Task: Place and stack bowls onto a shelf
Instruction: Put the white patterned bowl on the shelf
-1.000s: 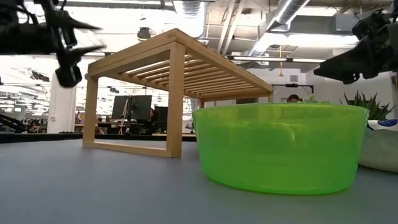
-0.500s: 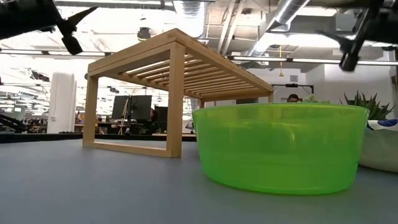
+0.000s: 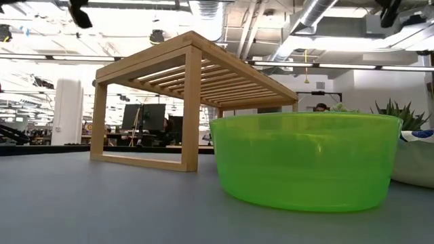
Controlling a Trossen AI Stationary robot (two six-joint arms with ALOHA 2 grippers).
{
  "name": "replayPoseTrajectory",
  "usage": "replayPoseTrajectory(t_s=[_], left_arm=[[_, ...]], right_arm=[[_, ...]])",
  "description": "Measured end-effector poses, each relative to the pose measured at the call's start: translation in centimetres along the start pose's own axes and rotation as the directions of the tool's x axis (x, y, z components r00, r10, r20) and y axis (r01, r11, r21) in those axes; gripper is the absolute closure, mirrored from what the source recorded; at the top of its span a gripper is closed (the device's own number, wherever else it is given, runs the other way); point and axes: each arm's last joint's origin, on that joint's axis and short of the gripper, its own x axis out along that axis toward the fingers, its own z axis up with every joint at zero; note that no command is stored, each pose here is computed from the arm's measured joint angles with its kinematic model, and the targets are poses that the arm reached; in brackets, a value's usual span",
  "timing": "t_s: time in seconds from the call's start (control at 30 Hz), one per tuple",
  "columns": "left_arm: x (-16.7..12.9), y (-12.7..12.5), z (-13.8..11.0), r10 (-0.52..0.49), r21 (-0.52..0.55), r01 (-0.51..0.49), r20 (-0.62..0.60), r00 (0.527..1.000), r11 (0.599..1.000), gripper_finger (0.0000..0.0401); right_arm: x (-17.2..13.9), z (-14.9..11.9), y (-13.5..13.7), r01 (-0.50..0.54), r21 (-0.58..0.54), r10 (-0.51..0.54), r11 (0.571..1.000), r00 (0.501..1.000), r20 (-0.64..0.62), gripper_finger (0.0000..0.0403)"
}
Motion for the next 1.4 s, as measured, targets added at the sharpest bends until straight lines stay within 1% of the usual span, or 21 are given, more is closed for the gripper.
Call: replayPoseTrajectory(t_s=[0.03,0.1,0.17,0.23,0.27,0.33,0.4,0.43,0.47,0.53,0.6,0.63,0.67,0.73,0.83,0.93,1.0,1.07,1.17,1.3,1.4], left_arm=[[0.5,-0.3,0.0,-0.008,0.018,0.008,-0.019,1.000,1.000,0.0233],[1.5,-0.8,-0.1,-0.011,0.049,0.014,-0.068,0.998,0.999,0.0214],[2.6,-1.2,-0.4,0.004,0.074,0.005,-0.121,0.993,0.997,0.0194],[3.5,-1.6,-0.7,0.016,0.088,-0.001,-0.173,0.985,0.996,0.0173],[3.9,-1.7,-0.9,0.017,0.094,0.001,-0.195,0.981,0.996,0.0164],[4.6,-2.0,-1.0,0.022,0.103,0.003,-0.235,0.972,0.995,0.0146],[5.1,-2.2,-1.2,0.031,0.120,0.001,-0.261,0.965,0.993,0.0133],[5.2,-2.2,-1.3,0.035,0.127,0.000,-0.268,0.963,0.992,0.0128],[5.2,-2.2,-1.3,0.038,0.135,-0.001,-0.272,0.962,0.991,0.0125],[5.3,-2.2,-1.4,0.040,0.143,0.000,-0.273,0.961,0.990,0.0121],[5.3,-2.1,-1.4,0.045,0.147,-0.003,-0.280,0.959,0.989,0.0120],[5.2,-2.1,-1.5,0.046,0.148,-0.004,-0.281,0.959,0.989,0.0120],[5.2,-2.1,-1.5,0.047,0.149,-0.005,-0.284,0.958,0.989,0.0120],[5.2,-2.0,-1.6,0.056,0.154,-0.009,-0.299,0.953,0.988,0.0120],[5.1,-1.9,-1.8,0.056,0.158,-0.004,-0.325,0.944,0.987,0.0120],[5.1,-1.8,-1.9,0.067,0.165,-0.011,-0.338,0.939,0.986,0.0120],[5.1,-1.7,-2.0,0.072,0.168,-0.014,-0.344,0.936,0.986,0.0120],[5.0,-1.7,-2.0,0.075,0.170,-0.016,-0.348,0.935,0.985,0.0120],[5.0,-1.6,-2.2,0.090,0.178,-0.026,-0.361,0.928,0.984,0.0120],[4.9,-1.5,-2.3,0.100,0.180,-0.034,-0.368,0.924,0.983,0.0120],[4.9,-1.5,-2.3,0.103,0.178,-0.038,-0.370,0.923,0.983,0.0120]], right_arm=[[0.4,0.2,0.3,0.045,-0.044,-0.048,0.998,0.996,-0.081,0.0165],[1.3,0.3,0.9,0.121,-0.137,-0.152,0.983,0.957,-0.245,0.0165],[2.2,-0.2,1.2,0.170,-0.243,-0.260,0.955,0.874,-0.410,0.0165],[3.0,-0.8,1.6,0.156,-0.334,-0.331,0.930,0.751,-0.571,0.0165],[3.3,-1.2,1.7,0.139,-0.360,-0.355,0.922,0.673,-0.649,0.0165],[3.6,-2.0,1.8,0.130,-0.397,-0.406,0.909,0.498,-0.766,0.0165],[4.1,-3.1,1.8,0.127,-0.445,-0.461,0.887,0.322,-0.827,0.0165],[4.3,-3.8,1.8,0.108,-0.457,-0.470,0.883,0.240,-0.850,0.0165],[4.5,-4.4,1.8,0.087,-0.464,-0.472,0.882,0.173,-0.864,0.0165],[4.7,-5.7,2.0,0.030,-0.482,-0.482,0.876,0.078,-0.872,0.0165],[5.0,-7.0,2.3,-0.051,-0.495,-0.495,0.867,0.023,-0.869,0.0165],[5.0,-7.7,2.5,-0.102,-0.500,-0.503,0.860,0.003,-0.864,0.0165],[4.9,-8.4,2.6,-0.150,-0.509,-0.516,0.848,-0.007,-0.857,0.0165],[4.7,-9.5,3.0,-0.221,-0.529,-0.543,0.820,-0.006,-0.839,0.0165],[4.1,-11.0,3.5,-0.287,-0.538,-0.554,0.793,0.027,-0.832,0.0165],[3.5,-12.1,3.7,-0.311,-0.557,-0.564,0.770,0.079,-0.822,0.0165],[3.0,-12.8,3.7,-0.314,-0.571,-0.573,0.758,0.096,-0.814,0.0165],[2.5,-13.4,3.3,-0.301,-0.579,-0.585,0.758,0.080,-0.807,0.0165],[2.1,-14.1,2.9,-0.265,-0.575,-0.584,0.774,0.053,-0.810,0.0165],[2.2,-14.8,2.8,-0.274,-0.545,-0.546,0.792,0.080,-0.834,0.0158],[2.4,-15.3,2.9,-0.314,-0.534,-0.535,0.785,0.091,-0.840,0.0149]])
